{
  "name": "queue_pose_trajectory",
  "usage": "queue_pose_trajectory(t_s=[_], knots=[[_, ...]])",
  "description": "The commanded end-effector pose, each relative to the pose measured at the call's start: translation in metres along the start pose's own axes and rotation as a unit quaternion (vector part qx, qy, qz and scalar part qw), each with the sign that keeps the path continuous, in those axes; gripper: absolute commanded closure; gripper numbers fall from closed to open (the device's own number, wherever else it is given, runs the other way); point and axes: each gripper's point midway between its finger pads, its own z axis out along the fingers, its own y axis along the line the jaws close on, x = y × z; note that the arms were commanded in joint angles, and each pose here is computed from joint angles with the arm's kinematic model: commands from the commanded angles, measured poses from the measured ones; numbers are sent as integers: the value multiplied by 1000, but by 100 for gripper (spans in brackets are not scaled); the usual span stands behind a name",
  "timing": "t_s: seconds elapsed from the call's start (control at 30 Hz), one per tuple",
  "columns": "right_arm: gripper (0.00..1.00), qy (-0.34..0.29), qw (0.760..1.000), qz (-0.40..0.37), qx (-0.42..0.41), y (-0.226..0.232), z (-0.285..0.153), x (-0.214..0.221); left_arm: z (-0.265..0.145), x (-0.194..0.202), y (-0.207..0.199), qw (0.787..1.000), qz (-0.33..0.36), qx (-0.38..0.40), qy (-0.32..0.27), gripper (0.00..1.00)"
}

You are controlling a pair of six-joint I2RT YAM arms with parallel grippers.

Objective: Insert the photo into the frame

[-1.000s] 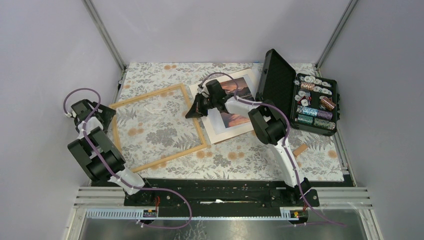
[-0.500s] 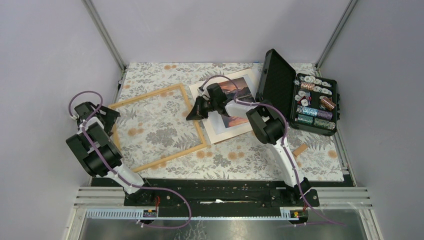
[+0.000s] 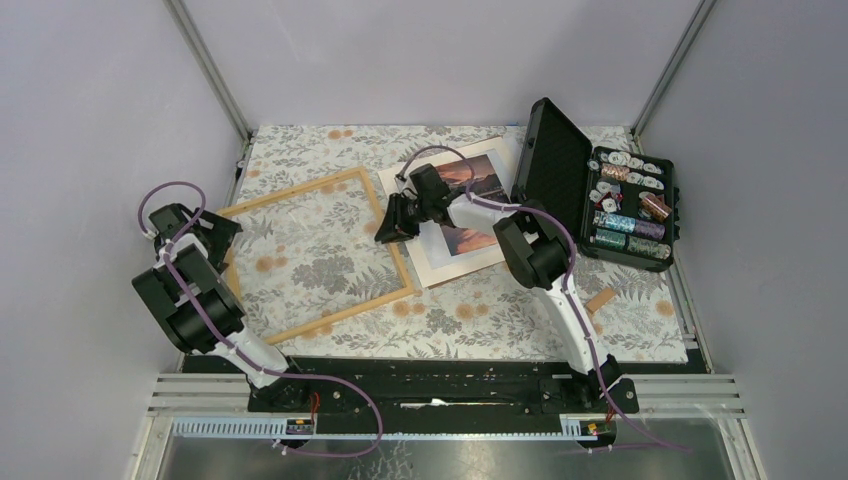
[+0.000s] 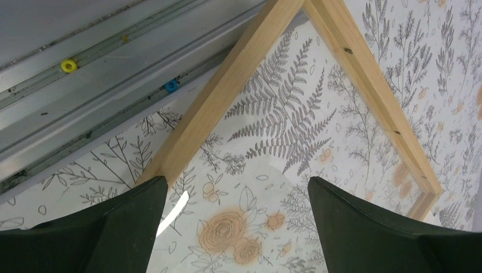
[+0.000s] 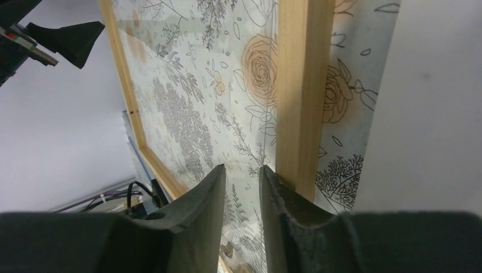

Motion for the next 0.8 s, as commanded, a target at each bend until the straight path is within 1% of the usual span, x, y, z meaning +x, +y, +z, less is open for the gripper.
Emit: queue_pose_trajectory(t_s=[0.0, 0.13, 0.27, 0.47, 0.6, 0.7, 0.77], knots=[[59, -21, 997, -50, 62, 8, -23, -15, -8, -5, -7, 1000, 9, 15, -2, 1], [43, -20, 990, -73, 117, 1, -39, -17, -23, -14, -15, 999, 16, 23, -28, 1], [30, -19, 982, -95, 161, -7, -55, -16, -32, -12, -28, 998, 28, 36, -32, 1], [26, -10, 977, -118, 180, -9, -73, -6, -47, -7, -54, 995, 54, 69, -39, 1], [21, -17, 973, -127, 190, -9, -91, -5, -60, -6, -73, 992, 70, 91, -50, 1], [21, -22, 978, -122, 169, 0, -101, -8, -65, -4, -84, 990, 78, 107, -49, 1], [23, -39, 981, -110, 155, 2, -107, -15, -66, 1, -90, 989, 80, 118, -43, 1]])
